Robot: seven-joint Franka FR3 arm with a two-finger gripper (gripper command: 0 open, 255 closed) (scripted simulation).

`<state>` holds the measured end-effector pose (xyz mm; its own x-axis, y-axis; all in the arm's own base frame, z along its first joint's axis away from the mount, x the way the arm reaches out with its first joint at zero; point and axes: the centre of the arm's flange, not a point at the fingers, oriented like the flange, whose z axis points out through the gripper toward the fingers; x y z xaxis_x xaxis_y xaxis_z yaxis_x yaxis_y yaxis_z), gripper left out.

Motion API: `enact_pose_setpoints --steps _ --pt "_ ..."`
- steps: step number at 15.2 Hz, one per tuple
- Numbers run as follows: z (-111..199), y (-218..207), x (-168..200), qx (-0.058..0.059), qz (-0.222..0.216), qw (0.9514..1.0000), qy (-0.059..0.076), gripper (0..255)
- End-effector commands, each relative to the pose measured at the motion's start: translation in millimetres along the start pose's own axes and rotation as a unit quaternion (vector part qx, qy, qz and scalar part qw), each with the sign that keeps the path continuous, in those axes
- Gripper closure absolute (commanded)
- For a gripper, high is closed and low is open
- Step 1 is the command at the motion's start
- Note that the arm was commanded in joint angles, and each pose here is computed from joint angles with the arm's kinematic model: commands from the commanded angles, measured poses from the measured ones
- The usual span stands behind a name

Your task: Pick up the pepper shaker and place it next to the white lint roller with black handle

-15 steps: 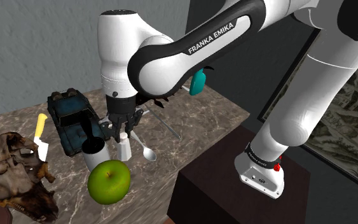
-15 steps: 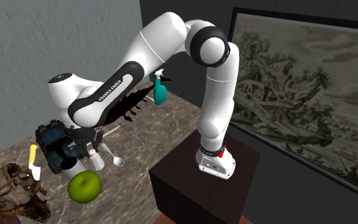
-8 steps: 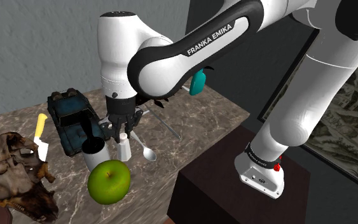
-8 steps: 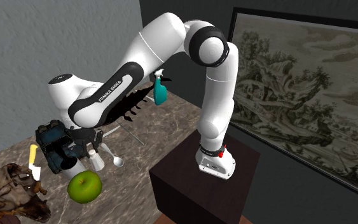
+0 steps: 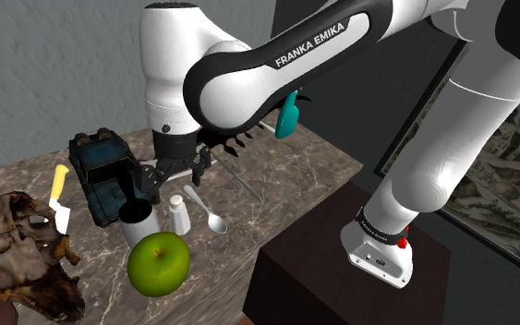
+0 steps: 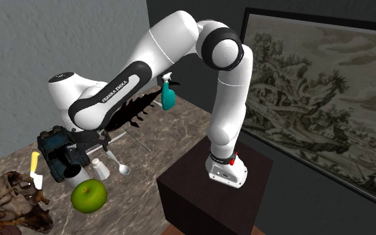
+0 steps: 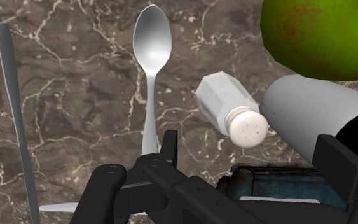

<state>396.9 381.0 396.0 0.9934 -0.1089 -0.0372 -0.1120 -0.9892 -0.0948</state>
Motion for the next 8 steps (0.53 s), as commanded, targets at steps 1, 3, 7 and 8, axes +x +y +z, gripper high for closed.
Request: enact_pose_setpoints --steps 1,3,7,8 --pt "-22.4 0.2 0.1 0.0 0.0 1.0 0.0 0" --pt "-32.8 0.2 0.2 0.0 0.0 1.0 0.0 0" --pt "-32.8 0.2 0.2 0.0 0.0 1.0 0.0 0" --pt "-32.8 0.2 0.2 0.0 0.0 1.0 0.0 0"
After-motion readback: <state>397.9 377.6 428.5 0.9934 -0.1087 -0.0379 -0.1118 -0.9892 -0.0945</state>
